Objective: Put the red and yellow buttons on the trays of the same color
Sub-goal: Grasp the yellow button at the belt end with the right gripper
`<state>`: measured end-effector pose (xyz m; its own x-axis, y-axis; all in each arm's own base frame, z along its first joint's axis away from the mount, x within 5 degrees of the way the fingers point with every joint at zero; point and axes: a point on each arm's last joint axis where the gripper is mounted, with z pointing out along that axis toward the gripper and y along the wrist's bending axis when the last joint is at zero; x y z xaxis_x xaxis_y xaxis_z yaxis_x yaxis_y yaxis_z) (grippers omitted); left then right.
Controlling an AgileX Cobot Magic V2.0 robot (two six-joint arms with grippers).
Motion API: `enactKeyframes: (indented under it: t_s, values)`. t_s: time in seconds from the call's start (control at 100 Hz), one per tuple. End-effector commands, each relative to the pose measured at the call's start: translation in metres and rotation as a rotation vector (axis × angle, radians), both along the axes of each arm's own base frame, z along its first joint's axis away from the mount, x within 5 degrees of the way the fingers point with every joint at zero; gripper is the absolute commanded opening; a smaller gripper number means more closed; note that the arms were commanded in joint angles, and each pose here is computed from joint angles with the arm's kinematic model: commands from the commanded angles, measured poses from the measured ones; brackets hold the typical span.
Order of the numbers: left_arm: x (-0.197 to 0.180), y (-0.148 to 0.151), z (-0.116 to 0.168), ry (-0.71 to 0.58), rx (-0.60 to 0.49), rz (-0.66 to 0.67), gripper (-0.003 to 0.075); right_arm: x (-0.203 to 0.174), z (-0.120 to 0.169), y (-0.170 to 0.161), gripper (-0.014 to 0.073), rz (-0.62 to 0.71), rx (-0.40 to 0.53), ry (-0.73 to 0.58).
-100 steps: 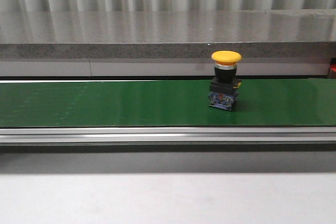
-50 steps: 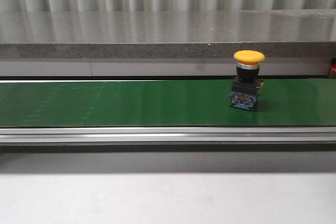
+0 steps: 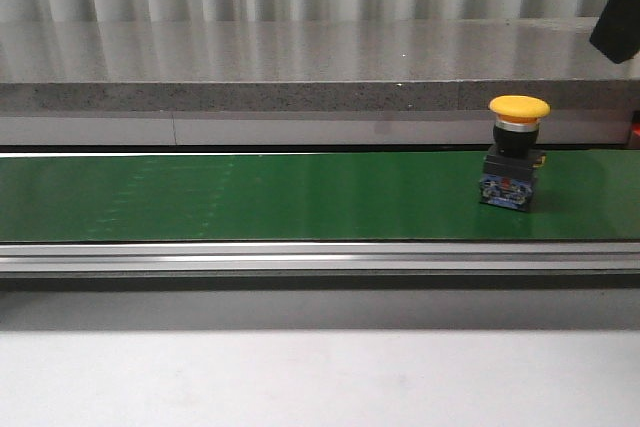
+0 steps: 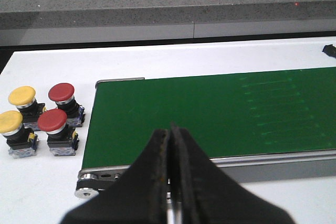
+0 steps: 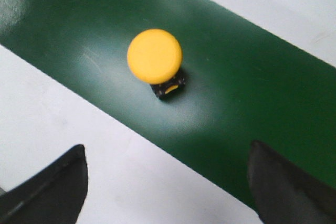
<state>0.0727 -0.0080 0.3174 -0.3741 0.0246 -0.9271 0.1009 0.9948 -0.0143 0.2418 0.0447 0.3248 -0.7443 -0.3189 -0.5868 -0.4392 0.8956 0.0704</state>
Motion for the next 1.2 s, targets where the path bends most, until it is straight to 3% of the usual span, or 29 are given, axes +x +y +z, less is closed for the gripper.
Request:
enactKeyframes:
  t_s: [0.0, 0.49, 0.83, 0.92, 1.07, 1.19]
  values:
    - [0.002, -0.001, 0.015, -0.097, -0.024, -0.007, -0.0020, 0.002, 0.015, 0.001, 0.0616, -0.005, 0.015, -0.107]
    - [0.002, -0.001, 0.015, -0.097, -0.024, -0.007, -0.0020, 0.046, -0.031, 0.002, 0.0616, -0.037, -0.005, -0.021]
    - [0.002, -0.001, 0.015, -0.097, -0.024, -0.007, -0.0020, 0.069, -0.052, 0.001, 0.0599, -0.077, -0.014, -0.042]
    - [0.002, -0.001, 0.015, -0.097, -0.024, -0.007, -0.0020, 0.070, -0.054, 0.001, 0.0495, -0.082, -0.012, -0.034]
    - [0.002, -0.001, 0.015, -0.097, -0.024, -0.007, -0.0020, 0.069, -0.056, 0.001, 0.0198, -0.092, -0.002, -0.003]
    - [0.002, -0.001, 0.015, -0.097, -0.024, -0.007, -0.0020, 0.067, -0.056, -0.002, 0.0109, -0.129, 0.021, 0.034]
